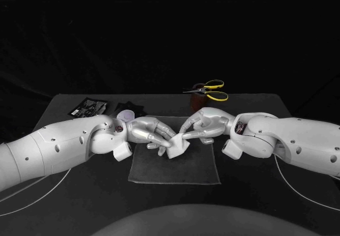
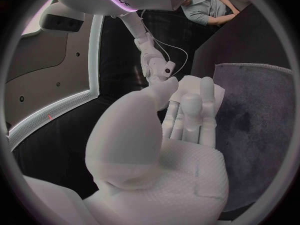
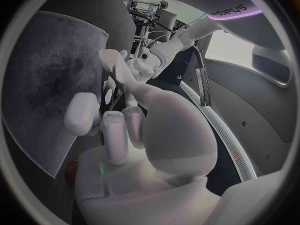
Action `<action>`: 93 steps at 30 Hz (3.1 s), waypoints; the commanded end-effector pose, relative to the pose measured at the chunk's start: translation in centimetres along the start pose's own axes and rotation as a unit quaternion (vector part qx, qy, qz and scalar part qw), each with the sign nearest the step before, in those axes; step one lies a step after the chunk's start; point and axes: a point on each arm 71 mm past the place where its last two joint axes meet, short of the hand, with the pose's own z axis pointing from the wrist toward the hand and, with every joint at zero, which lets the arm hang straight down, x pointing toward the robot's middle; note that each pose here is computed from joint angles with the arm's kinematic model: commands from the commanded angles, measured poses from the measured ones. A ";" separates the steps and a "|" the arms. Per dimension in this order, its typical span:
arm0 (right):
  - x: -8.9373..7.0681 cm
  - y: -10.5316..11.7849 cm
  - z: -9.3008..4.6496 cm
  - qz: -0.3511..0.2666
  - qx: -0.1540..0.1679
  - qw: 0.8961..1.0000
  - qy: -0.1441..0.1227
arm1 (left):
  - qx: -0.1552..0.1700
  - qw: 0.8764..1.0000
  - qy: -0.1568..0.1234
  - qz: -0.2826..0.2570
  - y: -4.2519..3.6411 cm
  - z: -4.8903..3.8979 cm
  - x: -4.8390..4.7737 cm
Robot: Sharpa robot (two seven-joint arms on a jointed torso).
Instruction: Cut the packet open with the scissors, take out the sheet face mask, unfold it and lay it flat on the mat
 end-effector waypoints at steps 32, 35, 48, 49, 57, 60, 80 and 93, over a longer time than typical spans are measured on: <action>0.2 2.0 0.7 -0.232 -0.043 0.972 -0.015 | -0.019 1.000 0.004 -0.024 0.17 0.21 -0.15; 0.2 2.1 0.7 -0.233 -0.047 0.971 -0.022 | -0.020 0.999 0.008 -0.025 0.19 0.23 -0.12; 0.2 2.4 0.7 -0.229 -0.052 0.972 -0.029 | -0.032 0.999 -0.002 -0.019 0.21 0.69 -0.11; 0.3 2.4 0.8 -0.229 -0.053 0.972 -0.028 | -0.033 0.999 -0.006 -0.018 0.21 0.73 -0.15; 0.4 2.4 0.8 -0.228 -0.052 0.972 -0.025 | -0.031 0.999 -0.030 -0.012 0.12 0.93 -0.38; 0.4 2.4 0.8 -0.227 -0.051 0.972 -0.024 | -0.030 0.999 -0.034 -0.011 0.08 0.99 -0.39; 0.4 2.4 1.0 -0.228 -0.051 0.972 -0.026 | -0.022 0.999 -0.039 -0.002 -0.16 1.29 -0.28; -0.6 2.2 0.9 -0.209 -0.046 0.975 -0.067 | -0.011 0.998 -0.060 -0.006 -0.28 1.17 -0.57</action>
